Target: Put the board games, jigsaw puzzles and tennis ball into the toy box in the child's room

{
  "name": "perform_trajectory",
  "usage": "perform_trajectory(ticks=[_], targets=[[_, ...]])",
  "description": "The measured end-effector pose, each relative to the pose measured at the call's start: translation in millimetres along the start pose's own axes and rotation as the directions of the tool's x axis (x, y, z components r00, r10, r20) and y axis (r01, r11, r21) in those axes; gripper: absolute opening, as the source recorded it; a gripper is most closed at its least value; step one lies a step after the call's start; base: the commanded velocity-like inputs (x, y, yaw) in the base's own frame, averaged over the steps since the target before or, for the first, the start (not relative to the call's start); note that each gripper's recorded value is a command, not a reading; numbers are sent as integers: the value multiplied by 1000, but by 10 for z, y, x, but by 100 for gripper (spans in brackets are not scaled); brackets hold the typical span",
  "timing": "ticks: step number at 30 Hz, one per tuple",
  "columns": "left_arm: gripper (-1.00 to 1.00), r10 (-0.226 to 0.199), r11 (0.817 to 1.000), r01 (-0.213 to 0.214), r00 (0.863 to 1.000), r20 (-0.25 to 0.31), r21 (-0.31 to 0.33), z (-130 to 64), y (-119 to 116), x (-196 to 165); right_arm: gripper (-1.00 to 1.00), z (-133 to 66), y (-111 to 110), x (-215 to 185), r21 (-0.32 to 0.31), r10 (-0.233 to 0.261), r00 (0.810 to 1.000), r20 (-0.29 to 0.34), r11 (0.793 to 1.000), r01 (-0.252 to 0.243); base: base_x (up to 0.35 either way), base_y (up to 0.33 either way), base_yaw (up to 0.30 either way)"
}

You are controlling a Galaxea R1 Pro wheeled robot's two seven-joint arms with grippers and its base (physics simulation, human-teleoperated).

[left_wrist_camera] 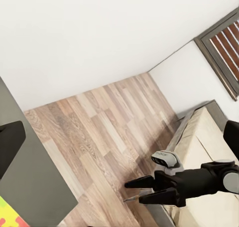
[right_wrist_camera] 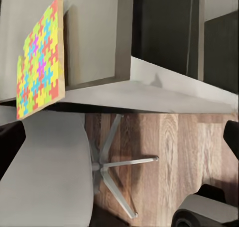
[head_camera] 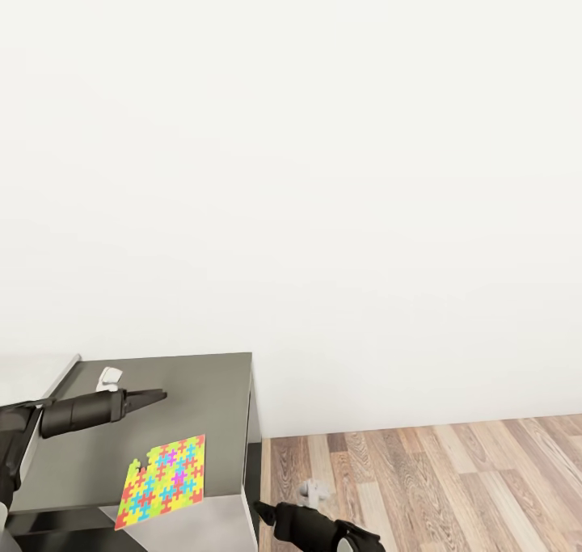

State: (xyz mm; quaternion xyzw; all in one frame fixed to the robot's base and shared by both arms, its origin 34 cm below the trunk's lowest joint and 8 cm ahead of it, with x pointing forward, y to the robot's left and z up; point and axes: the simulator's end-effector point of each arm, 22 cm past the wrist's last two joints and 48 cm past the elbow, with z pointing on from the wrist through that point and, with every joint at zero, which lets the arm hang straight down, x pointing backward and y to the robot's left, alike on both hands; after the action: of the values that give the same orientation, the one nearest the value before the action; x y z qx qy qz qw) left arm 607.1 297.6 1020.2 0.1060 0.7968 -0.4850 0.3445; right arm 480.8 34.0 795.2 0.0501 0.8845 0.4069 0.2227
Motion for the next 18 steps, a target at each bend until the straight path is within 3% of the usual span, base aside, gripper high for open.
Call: perform_trajectory(ticks=[5,11,18], targets=[[100,-3,1000,3,1000,0,0,14,28,3,100,16,-160,-43,59,4,1000,19,998,-5,0,0,0],[100,-29,1000,29,1000,1,-2,30,63,-2,100,52,-157,-90,34,130,990,49,991,-132,0,0,0],[100,-44,999,44,999,4,0,63,68,-42,100,97,-139,-43,13,187,982,19,982,-187,0,0,0]])
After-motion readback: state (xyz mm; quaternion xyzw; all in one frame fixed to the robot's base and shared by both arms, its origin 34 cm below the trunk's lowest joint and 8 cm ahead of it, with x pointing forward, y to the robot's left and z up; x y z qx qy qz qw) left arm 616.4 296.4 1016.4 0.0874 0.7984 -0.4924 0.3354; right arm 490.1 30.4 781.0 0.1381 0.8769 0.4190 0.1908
